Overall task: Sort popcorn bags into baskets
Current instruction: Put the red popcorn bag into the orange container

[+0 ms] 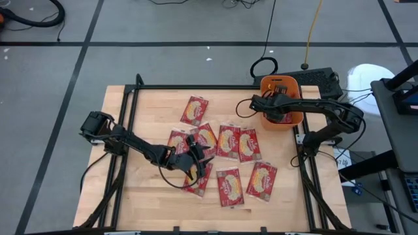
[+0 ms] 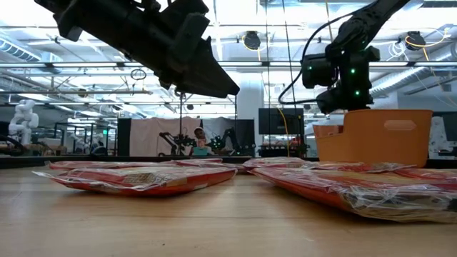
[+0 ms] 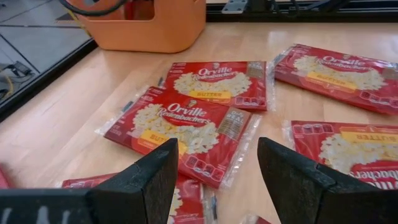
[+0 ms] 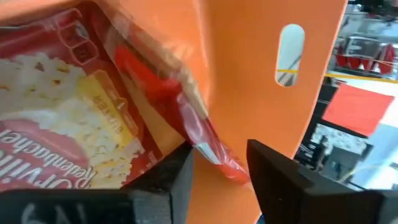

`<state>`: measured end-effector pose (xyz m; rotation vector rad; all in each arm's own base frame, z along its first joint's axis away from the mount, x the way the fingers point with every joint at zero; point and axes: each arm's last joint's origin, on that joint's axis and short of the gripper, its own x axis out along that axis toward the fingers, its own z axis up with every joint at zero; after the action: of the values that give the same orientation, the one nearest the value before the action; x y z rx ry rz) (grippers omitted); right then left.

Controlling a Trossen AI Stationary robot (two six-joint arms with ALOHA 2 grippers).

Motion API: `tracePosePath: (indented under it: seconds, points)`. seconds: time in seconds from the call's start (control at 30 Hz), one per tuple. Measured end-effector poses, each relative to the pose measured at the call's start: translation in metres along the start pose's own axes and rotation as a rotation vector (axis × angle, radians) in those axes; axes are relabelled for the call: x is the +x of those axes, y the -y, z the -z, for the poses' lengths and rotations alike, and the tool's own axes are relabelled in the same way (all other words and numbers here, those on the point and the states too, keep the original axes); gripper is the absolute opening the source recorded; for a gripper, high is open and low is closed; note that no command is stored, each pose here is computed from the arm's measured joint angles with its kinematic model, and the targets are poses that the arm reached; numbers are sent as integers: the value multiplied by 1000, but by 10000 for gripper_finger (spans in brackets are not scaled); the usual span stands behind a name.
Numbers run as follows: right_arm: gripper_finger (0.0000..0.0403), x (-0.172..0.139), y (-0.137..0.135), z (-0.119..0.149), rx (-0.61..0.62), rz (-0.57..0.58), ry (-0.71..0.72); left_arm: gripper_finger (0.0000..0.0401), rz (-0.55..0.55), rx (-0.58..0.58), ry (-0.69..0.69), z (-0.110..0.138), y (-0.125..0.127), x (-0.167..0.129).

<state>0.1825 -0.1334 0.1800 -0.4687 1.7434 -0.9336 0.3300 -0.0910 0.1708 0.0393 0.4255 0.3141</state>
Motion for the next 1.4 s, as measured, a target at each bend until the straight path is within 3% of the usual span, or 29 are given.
tracePosePath:
  seconds: [0.3, 0.47, 0.63, 0.73, 0.83, 0.93, 1.1, 1.4]
  points:
    - [145, -15, 10, 14, 38, -168, 113, 223, 15, 0, -3, 0, 0, 0]
    - [88, -22, 15, 26, -45, -306, 182, 223, 15, 0, -3, 0, 0, 0]
    - [20, -21, 22, 32, -103, -301, 204, 223, 15, -6, -3, 0, 0, 0]
    - [5, -23, 26, 37, -172, -289, 225, 223, 15, -10, -3, 0, 0, 0]
    - [24, -26, 33, 42, -199, -259, 277, 223, 15, -8, -3, 0, 0, 0]
    - [67, -32, 41, 49, -230, -267, 377, 223, 13, -2, -3, 0, 0, 0]
    - [133, -31, 46, 55, -408, -349, 540, 223, -11, 37, -6, -1, -8, 5]
    - [150, -11, 35, 44, -525, -444, 467, 223, -24, 45, -19, -3, -24, 14]
